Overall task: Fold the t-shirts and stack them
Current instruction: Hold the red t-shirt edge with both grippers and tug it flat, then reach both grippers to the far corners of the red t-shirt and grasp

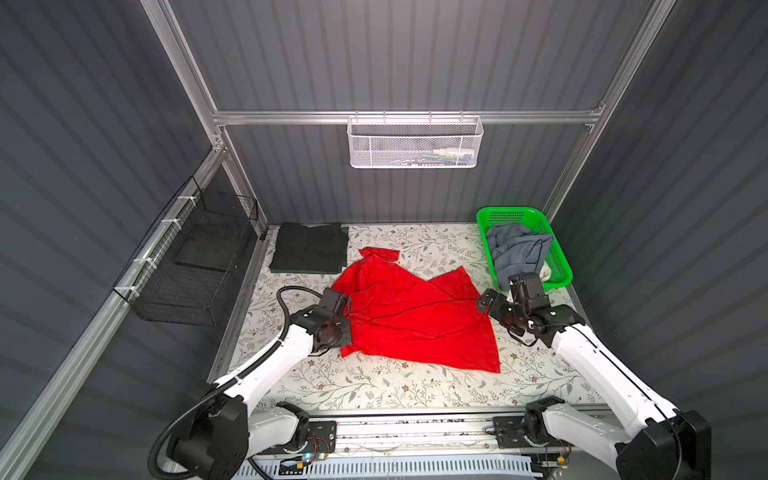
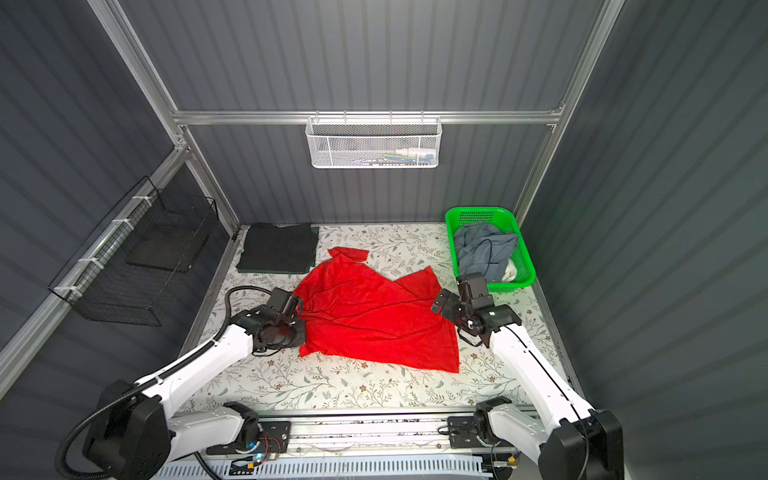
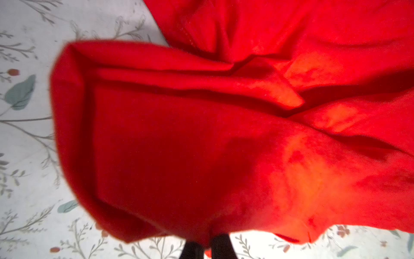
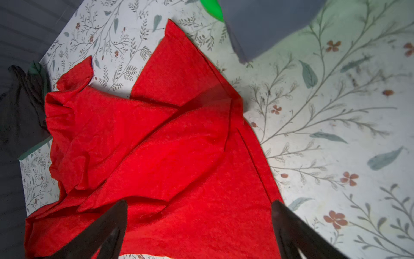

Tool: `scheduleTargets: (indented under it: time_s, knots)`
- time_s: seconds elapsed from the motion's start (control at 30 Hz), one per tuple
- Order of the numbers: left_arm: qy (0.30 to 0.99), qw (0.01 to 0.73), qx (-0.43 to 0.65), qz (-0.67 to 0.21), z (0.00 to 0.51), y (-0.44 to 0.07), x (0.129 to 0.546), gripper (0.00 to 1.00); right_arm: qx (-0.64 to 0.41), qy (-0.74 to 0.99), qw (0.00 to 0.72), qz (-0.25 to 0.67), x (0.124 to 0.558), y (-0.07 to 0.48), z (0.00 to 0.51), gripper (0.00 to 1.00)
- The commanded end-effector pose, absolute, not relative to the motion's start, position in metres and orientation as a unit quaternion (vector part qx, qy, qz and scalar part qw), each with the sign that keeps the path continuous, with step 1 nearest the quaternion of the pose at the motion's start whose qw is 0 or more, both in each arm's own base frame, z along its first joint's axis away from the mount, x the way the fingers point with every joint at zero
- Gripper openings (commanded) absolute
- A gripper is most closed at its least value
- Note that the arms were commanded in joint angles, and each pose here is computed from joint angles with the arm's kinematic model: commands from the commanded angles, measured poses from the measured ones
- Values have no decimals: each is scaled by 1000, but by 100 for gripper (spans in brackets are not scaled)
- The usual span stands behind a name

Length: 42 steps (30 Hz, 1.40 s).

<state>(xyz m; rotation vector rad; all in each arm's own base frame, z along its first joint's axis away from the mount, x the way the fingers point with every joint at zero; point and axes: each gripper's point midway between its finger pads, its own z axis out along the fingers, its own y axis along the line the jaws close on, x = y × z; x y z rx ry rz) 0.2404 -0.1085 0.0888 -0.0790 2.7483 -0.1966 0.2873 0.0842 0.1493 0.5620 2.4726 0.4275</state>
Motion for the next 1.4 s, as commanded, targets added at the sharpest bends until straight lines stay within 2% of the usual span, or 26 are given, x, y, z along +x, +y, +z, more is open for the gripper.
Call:
scheduleTargets:
  time_s: [0.0,0.33,0.4,0.47,0.5,0.6,0.67,0.83,1.03,1.27,1.37]
  knots:
    - [983,166,-44,-68,105,-101,221,3,182,939,264,124,286,86,142,99]
    - [976,167,-106,-93,135,-91,193,7,153,952,242,109,312,103,125,99]
    - [975,168,-114,-93,136,-88,188,23,146,954,240,105,317,105,123,99]
    - [977,154,-118,-86,131,-83,178,34,140,956,237,101,324,107,119,99]
    - [977,151,-122,-84,131,-82,175,43,136,958,233,98,327,108,116,99]
    - [976,152,-128,-87,134,-81,174,49,124,963,221,96,337,114,110,99]
    - [974,166,-129,-85,139,-80,179,61,115,966,212,97,343,118,104,99]
    - [966,216,-118,-81,156,-94,228,76,101,976,177,79,355,120,86,99]
    - [957,237,-92,-139,155,-149,306,81,111,981,154,47,353,95,70,99]
    - [960,245,-30,-131,152,-187,378,89,128,979,136,87,359,90,63,83]
    - [957,258,-19,-131,157,-198,403,92,132,979,119,101,356,96,55,81]
